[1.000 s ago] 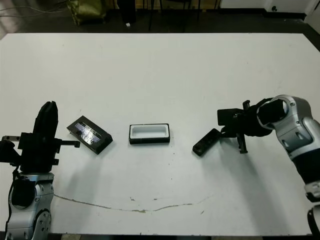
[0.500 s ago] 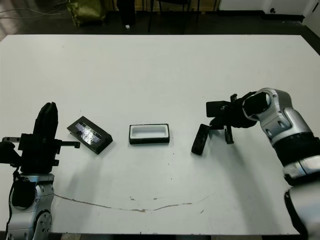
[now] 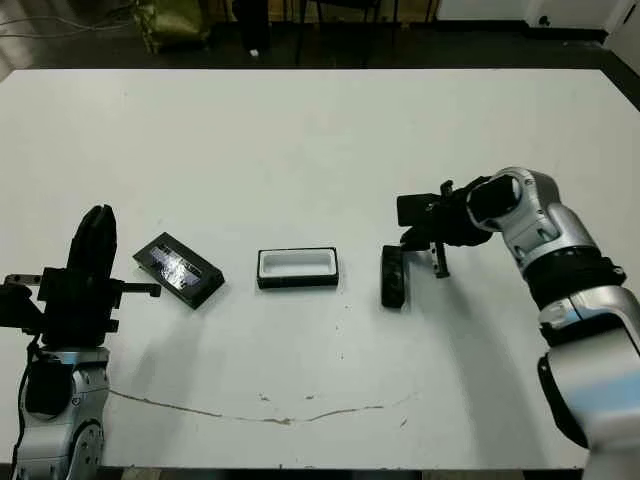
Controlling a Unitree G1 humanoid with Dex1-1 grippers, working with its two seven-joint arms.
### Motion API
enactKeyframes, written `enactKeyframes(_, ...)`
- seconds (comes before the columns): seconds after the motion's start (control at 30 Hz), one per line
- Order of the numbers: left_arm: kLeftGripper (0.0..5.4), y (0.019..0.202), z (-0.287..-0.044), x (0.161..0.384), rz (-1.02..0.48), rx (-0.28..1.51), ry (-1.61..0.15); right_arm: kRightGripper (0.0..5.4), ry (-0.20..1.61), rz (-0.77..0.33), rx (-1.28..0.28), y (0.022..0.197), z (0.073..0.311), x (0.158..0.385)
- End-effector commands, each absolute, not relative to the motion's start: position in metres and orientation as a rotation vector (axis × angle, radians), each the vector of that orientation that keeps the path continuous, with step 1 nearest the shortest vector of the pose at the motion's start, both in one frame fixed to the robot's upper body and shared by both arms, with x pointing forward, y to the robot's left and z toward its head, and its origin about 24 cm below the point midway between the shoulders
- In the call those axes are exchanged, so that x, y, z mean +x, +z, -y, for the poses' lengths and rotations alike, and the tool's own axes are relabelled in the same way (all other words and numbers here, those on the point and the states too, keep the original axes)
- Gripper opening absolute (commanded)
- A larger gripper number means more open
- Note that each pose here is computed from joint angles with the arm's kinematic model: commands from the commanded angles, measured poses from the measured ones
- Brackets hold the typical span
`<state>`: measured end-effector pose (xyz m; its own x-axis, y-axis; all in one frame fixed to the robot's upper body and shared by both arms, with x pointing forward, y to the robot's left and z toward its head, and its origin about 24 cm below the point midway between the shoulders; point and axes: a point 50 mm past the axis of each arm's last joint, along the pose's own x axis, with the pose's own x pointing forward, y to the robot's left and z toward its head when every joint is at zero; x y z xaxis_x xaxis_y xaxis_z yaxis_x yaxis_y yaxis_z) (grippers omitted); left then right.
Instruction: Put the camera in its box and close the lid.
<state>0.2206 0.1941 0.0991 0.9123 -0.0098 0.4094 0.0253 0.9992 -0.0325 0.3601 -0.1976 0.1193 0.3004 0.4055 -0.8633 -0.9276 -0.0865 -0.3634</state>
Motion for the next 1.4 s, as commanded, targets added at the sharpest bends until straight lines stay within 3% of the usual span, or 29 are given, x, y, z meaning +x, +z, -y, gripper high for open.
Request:
enactKeyframes(0.03,0.03,0.092,-0.195,0.219,0.386,-0.045,-0.007,0.0,1.312,-0.749,-1.121,0.077,0.196,0.344)
enactKeyframes(0.17,0.03,0.092,-0.194,0.218,0.38,-0.049,-0.005,0.0,1.327,-0.739,-1.072,0.078,0.192,0.345)
enactKeyframes(0.63,0.03,0.092,-0.195,0.219,0.384,-0.048,0.0,0.0,1.434,-0.625,-1.119,0.088,0.173,0.346)
enactKeyframes(1.07,0.03,0.091,-0.194,0.219,0.383,-0.047,0.004,0.0,1.407,-0.599,-1.103,0.089,0.175,0.346)
enactKeyframes(1.4,0.03,0.091,-0.193,0.218,0.381,-0.058,0.0,0.0,0.755,-0.297,-0.959,0.088,0.212,0.358)
